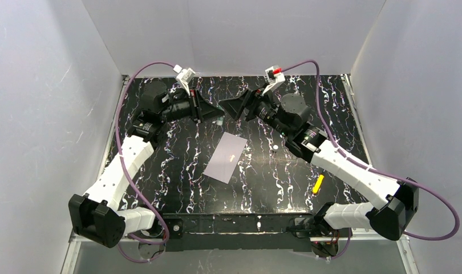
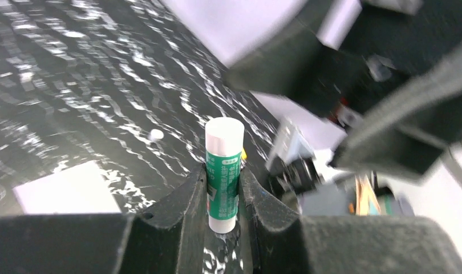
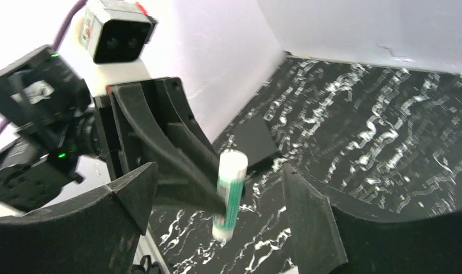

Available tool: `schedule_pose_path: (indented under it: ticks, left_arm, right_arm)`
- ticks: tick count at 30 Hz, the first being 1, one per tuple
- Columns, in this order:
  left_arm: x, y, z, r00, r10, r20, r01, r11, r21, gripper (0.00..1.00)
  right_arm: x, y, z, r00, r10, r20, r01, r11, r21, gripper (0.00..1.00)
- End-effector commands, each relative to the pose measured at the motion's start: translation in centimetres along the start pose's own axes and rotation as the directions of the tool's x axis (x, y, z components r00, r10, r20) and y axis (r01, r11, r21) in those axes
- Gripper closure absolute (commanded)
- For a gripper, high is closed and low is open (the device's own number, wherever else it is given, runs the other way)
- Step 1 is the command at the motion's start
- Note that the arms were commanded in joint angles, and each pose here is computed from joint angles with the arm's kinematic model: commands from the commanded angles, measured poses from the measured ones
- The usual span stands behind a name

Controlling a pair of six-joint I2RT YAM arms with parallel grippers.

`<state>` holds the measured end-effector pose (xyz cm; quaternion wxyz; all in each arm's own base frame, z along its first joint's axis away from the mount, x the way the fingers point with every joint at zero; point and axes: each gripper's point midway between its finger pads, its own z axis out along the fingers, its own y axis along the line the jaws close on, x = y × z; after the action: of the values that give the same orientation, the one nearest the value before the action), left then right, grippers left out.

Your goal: Place the letter into the envelope and seal it

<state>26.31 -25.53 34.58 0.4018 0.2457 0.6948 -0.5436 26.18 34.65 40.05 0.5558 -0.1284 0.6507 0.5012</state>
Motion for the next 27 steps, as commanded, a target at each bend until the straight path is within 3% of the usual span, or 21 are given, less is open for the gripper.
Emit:
schedule_pose_path:
  ticks: [1, 5, 8, 13, 17, 27]
  left_arm:
    - [-3.9, 5.2, -1.4, 0.938, -0.152, 0.311, 0.254, 0.913, -0.320, 1.00]
    - [-4.4, 7.0, -2.6, 0.870, -0.235, 0.433, 0.415, 0.823, -0.387, 1.00]
    - [-3.4, 7.8, -2.7, 0.837, -0.328, 0.439, 0.512, 0.752, -0.415, 1.00]
    - [-2.2, 7.9, -1.8, 0.801, -0.429, 0.419, 0.583, 0.717, -0.382, 1.00]
    - [-2.6, 7.8, -1.5, 0.802, -0.427, 0.419, 0.578, 0.732, -0.360, 1.00]
    - [-2.4, 7.4, -1.1, 0.815, -0.432, 0.385, 0.563, 0.749, -0.351, 1.00]
  right_arm:
    - [0.2, -2.7, -0.7, 0.996, 0.072, 0.055, -0.080, 0.981, 0.177, 0.15]
    - [2.5, -2.5, -0.2, 0.999, 0.051, -0.007, -0.048, 0.979, 0.196, 0.23]
    - [3.3, -2.6, 0.3, 0.999, 0.001, -0.034, 0.006, 0.977, 0.215, 0.23]
    - [4.6, -3.1, 2.5, 0.989, -0.070, -0.127, 0.101, 0.961, 0.256, 0.22]
    - [6.5, -4.1, 3.8, 0.970, -0.096, -0.225, 0.167, 0.931, 0.325, 0.23]
    - [6.7, -3.6, 4.7, 0.967, -0.121, -0.223, 0.189, 0.929, 0.318, 0.41]
